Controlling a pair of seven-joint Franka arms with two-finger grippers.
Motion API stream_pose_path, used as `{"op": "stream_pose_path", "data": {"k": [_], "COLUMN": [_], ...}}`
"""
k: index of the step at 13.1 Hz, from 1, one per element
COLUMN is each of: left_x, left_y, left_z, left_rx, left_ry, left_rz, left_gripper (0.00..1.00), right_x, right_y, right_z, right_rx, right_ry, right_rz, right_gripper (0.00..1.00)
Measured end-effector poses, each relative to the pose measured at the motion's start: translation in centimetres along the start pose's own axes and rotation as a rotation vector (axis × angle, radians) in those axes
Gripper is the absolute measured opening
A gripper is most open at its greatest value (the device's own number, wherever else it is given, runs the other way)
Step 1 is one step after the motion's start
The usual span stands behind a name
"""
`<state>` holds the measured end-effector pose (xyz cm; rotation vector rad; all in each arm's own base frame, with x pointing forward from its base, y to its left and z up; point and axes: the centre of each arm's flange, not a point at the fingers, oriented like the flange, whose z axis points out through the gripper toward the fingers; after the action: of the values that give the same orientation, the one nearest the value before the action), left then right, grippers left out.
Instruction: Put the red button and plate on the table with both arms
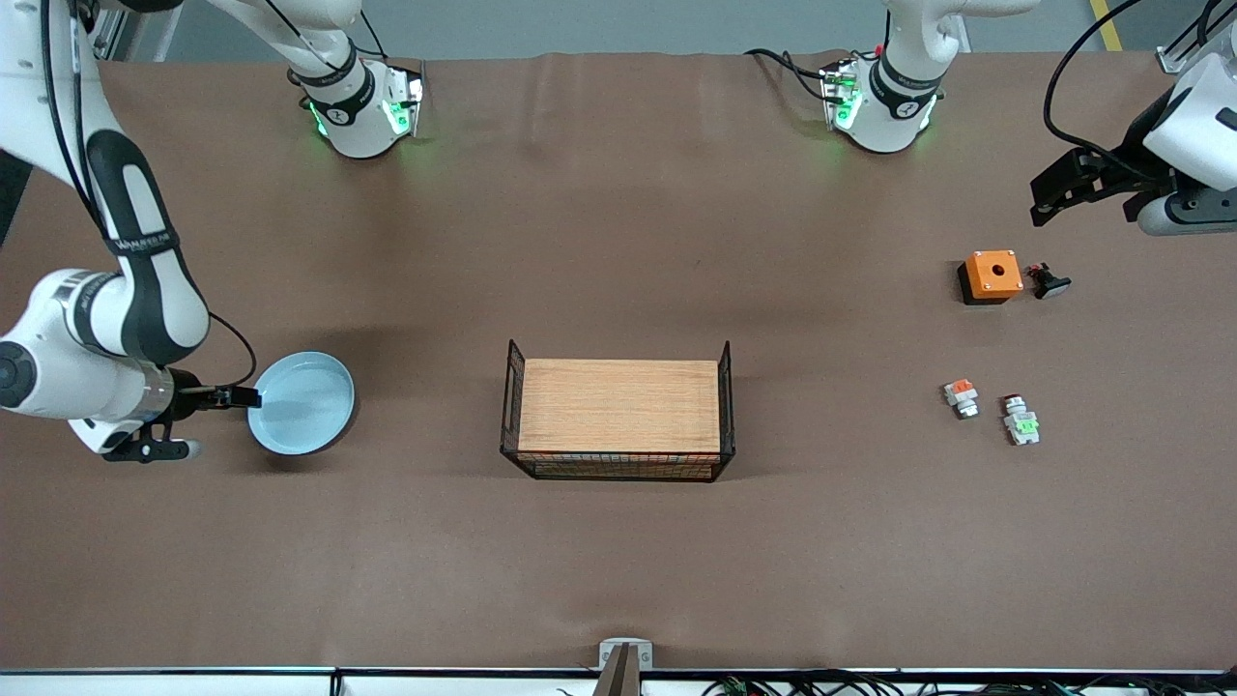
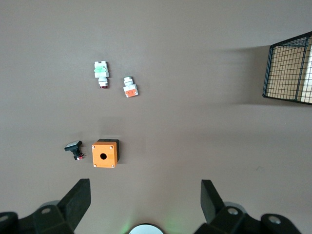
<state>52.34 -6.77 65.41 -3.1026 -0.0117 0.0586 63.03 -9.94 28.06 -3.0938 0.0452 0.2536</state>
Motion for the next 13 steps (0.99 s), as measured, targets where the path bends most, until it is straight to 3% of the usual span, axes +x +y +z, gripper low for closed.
{"op": "stream_pose_path", "data": {"k": [4,10,13], "left_x": [0.0,-0.1,-0.1], "left_y": [0.2,0.5,0.6], "left_z": [0.1,0.1,0.1], "left_rx": [0.001,0.001,0.001], "left_ry": [-0.002,-0.003,-0.003], "left_rz": [0.004,0.011,0.011], "left_gripper": [1.00,1.00,1.00], "right_x": [-2.7,-9.8,-12.9], "right_y": [-5.9,-10.1,-10.7], "right_z": [-8.9,-23.0,-29.1], "right_rx": [-0.025,-0.049,-0.053], "right_ry": [0.016,0.127,0.141], "right_rz": [0.017,0.024,0.022], "right_gripper": [0.98,0.99,0.99]}}
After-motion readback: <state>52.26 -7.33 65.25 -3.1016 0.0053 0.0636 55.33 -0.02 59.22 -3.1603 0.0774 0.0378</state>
